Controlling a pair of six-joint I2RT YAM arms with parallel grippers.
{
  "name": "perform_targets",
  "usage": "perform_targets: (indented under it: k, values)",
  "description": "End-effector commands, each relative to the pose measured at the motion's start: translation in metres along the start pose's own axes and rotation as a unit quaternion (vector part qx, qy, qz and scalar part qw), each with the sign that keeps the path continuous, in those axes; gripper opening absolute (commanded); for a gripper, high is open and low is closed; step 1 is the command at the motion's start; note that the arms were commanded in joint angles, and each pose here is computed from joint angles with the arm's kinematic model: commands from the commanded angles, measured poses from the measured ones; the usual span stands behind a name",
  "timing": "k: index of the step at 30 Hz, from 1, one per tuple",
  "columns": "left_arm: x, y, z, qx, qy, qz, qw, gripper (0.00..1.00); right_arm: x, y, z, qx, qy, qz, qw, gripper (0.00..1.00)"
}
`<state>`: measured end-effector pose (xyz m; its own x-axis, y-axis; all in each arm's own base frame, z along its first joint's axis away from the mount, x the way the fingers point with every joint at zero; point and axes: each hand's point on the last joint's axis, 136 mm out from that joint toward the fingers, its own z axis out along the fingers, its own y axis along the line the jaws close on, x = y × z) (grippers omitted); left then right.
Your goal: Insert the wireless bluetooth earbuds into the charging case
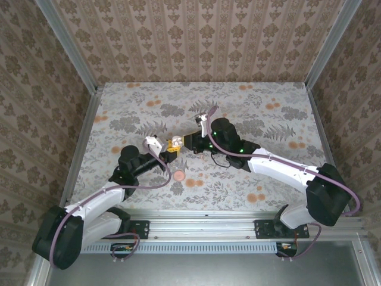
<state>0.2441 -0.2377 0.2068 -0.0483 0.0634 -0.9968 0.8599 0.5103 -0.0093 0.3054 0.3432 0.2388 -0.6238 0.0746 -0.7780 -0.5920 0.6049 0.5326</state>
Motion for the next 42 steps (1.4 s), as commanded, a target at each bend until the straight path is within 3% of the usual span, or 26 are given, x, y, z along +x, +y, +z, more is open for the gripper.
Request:
perform_targets:
  k: [1, 33, 42]
  values:
    - [-0.004, -0.003, -0.002, 0.004, -0.008, 0.014, 1.000, 0.05, -0.017, 0.017, -0.001, -0.022, -0.024, -0.011, 0.999, 0.18]
    - [-0.019, 0.001, -0.003, -0.008, -0.028, 0.019, 0.999, 0.05, 0.001, 0.020, 0.015, -0.032, 0.002, -0.007, 0.999, 0.18]
    - [-0.019, 0.001, -0.003, -0.008, -0.026, 0.021, 0.999, 0.05, 0.003, 0.029, 0.013, -0.057, 0.007, -0.002, 0.998, 0.27]
